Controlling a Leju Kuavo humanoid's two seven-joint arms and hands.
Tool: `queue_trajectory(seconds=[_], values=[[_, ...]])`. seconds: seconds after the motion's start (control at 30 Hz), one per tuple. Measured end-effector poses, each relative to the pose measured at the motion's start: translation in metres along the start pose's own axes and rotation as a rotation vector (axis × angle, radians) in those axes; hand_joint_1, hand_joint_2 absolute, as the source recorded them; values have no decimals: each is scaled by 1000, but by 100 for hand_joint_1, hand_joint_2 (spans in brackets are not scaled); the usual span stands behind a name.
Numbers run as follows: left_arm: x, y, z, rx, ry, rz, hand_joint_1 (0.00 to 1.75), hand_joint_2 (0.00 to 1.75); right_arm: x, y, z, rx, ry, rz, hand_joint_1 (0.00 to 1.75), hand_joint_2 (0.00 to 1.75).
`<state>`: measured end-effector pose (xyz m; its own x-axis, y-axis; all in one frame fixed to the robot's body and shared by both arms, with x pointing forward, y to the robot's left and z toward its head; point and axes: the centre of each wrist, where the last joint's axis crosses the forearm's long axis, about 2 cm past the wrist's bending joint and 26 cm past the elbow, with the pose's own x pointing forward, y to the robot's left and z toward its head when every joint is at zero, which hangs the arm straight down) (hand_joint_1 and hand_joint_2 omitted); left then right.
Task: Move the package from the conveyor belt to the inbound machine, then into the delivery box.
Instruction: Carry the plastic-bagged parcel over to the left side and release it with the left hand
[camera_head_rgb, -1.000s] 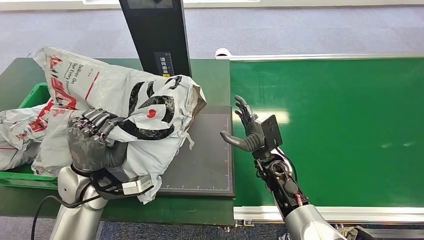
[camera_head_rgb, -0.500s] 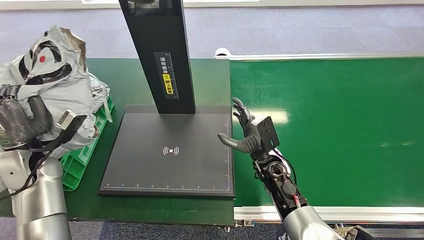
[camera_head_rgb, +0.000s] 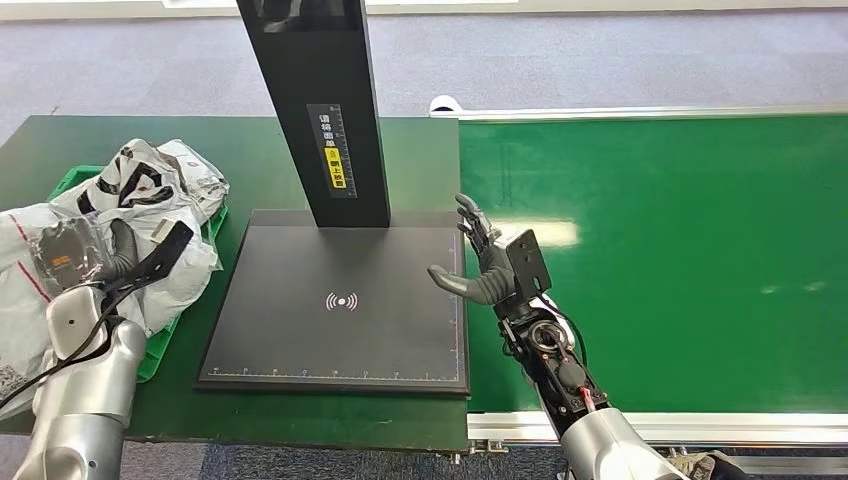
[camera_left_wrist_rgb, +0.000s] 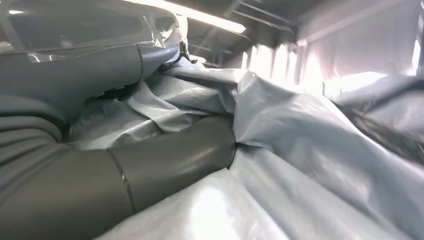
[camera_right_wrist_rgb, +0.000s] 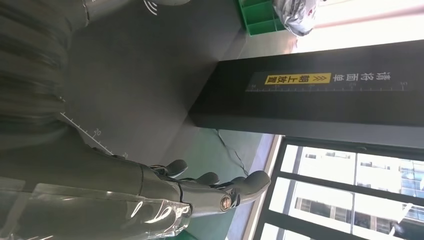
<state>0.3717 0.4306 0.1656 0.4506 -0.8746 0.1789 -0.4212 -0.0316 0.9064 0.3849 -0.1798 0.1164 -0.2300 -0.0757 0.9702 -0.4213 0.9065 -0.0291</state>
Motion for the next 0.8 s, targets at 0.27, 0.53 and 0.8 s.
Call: queue_trajectory(seconds=[0.27, 0.53, 0.8], values=[[-5, -12, -4, -101, 39, -85, 165, 87, -1, 6, -1, 16, 9, -2, 0, 175], [-16, -4, -7, 104, 18, 62, 175, 175, -2, 7, 0, 15, 20, -3, 0, 175], [-24, 13, -16, 229, 0, 91, 175, 175, -2, 8, 1, 14, 26, -6, 0, 175]])
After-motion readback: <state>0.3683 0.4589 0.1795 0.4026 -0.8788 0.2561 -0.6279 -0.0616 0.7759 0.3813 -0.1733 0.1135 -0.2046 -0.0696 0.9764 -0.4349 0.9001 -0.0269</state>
